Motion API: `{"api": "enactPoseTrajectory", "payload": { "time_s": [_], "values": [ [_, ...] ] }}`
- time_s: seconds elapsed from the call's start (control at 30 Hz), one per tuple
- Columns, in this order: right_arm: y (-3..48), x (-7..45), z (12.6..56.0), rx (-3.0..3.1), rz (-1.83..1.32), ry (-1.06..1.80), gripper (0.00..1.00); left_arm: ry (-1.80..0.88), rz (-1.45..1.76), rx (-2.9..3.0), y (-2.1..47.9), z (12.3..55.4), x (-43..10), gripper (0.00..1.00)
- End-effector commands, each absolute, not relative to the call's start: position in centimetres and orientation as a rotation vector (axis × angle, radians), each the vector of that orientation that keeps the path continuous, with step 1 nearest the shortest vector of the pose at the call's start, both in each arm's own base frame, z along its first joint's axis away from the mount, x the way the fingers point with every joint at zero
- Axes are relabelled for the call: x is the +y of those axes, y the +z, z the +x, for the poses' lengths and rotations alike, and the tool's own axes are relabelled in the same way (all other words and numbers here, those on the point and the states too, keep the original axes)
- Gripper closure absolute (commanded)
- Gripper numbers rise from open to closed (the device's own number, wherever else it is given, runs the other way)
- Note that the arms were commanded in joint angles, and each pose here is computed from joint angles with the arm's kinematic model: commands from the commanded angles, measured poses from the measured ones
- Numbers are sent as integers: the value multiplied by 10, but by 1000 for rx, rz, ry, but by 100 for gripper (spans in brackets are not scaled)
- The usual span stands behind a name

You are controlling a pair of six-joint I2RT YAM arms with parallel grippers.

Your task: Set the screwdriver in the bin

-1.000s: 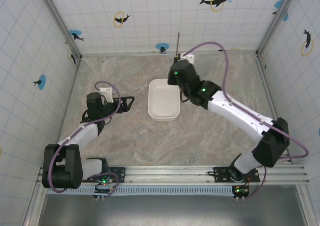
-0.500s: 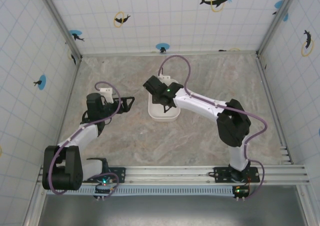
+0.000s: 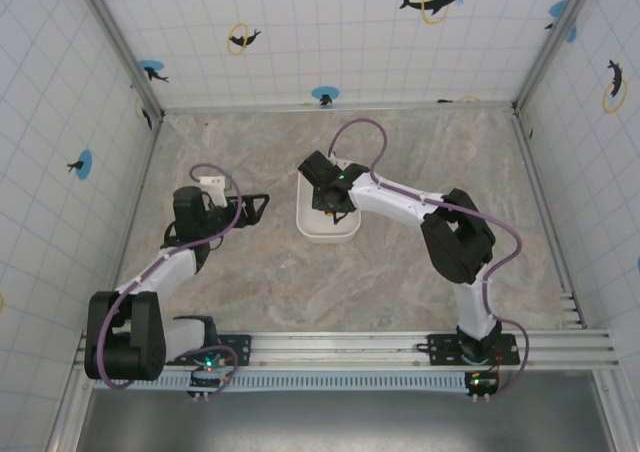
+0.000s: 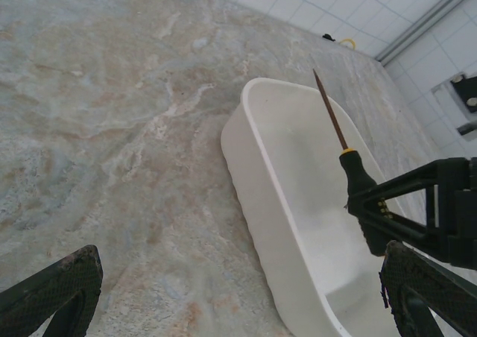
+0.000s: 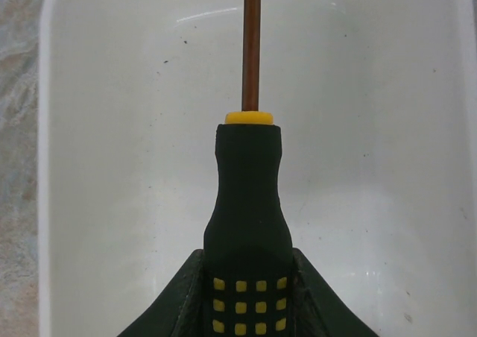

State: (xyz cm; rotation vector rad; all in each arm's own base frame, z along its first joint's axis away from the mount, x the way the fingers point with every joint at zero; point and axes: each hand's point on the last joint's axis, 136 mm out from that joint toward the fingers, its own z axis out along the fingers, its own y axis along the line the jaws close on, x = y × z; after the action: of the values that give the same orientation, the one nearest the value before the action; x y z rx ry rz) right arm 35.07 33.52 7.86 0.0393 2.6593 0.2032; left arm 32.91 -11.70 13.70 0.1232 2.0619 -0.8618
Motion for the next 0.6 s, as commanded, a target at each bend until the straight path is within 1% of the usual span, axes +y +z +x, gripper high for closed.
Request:
{"api": "enactPoseTrajectory", "payload": {
  "time_s": [0.0,0.2,0.37,0.57],
  "values": [
    [65,338,353,2680,48,210,100,-857,161,2045,140,329,-121,2],
    [55,339,355,2697,52,209,100,-857,161,2045,140,329,-120,2],
    [44,340,349,2726,39,210,100,-854,165,2050,139,328,-120,2],
    [50,332,338,2697,31,199,100,-845,167,2054,139,326,-120,2]
  ]
}}
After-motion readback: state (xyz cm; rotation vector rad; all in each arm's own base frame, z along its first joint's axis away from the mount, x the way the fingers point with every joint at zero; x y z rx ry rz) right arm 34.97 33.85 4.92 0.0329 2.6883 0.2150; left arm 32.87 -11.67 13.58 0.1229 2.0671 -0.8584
